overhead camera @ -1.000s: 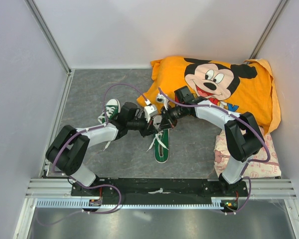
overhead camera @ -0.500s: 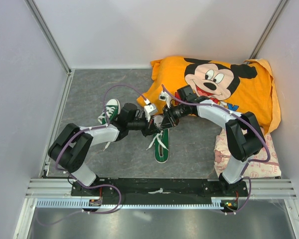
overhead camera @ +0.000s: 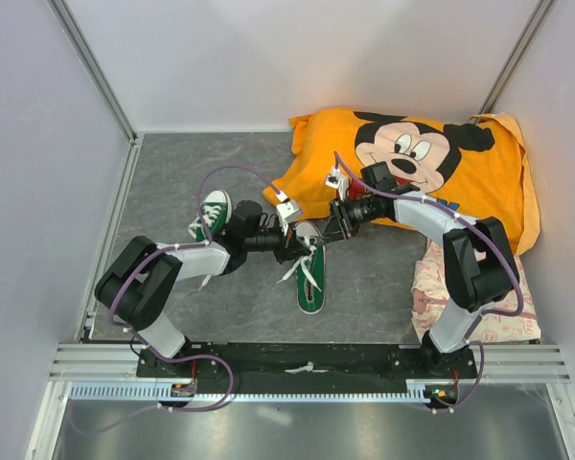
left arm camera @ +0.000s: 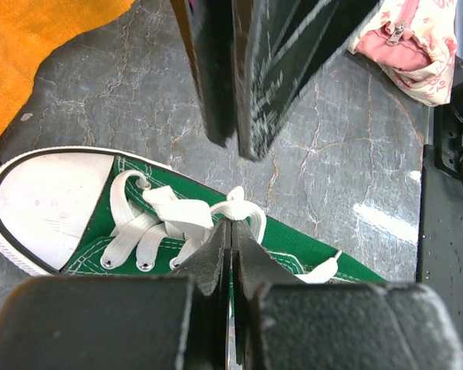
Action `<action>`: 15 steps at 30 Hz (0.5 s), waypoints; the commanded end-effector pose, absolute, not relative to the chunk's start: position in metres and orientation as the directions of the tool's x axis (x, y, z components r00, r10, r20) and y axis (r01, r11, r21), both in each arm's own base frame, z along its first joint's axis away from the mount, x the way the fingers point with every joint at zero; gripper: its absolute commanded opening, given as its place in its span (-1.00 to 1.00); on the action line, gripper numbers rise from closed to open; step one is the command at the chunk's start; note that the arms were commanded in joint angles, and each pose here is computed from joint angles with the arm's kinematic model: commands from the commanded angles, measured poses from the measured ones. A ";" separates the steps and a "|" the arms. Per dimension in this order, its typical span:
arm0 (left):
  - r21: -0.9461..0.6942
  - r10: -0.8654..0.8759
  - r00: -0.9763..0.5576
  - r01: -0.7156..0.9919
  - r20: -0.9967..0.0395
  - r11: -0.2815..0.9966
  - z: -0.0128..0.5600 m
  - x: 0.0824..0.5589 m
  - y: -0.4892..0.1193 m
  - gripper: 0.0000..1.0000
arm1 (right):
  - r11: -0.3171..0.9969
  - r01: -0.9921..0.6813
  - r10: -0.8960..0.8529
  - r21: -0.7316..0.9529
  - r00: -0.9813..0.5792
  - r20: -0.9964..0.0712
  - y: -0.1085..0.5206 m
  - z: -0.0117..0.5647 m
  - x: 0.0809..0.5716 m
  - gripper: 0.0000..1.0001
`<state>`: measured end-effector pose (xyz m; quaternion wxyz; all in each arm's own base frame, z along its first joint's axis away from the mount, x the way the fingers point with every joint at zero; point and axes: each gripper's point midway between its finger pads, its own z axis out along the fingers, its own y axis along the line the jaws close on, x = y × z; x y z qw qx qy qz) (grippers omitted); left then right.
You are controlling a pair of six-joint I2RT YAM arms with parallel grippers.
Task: Tie the shoes
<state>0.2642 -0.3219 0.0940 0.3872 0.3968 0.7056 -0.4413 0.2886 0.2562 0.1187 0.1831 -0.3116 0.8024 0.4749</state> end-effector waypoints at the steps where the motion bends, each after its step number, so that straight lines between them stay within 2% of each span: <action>1: -0.315 0.198 -0.368 0.914 -0.908 0.255 0.100 0.260 -0.328 -0.97 | 0.318 -0.682 -0.326 0.659 -0.731 -0.599 0.260 0.124 0.281 -0.38; 15: -0.312 0.200 -0.363 0.918 -0.910 0.245 0.100 0.257 -0.327 -0.97 | 0.272 -0.725 -0.370 0.633 -0.686 -0.627 0.270 0.117 0.277 -0.31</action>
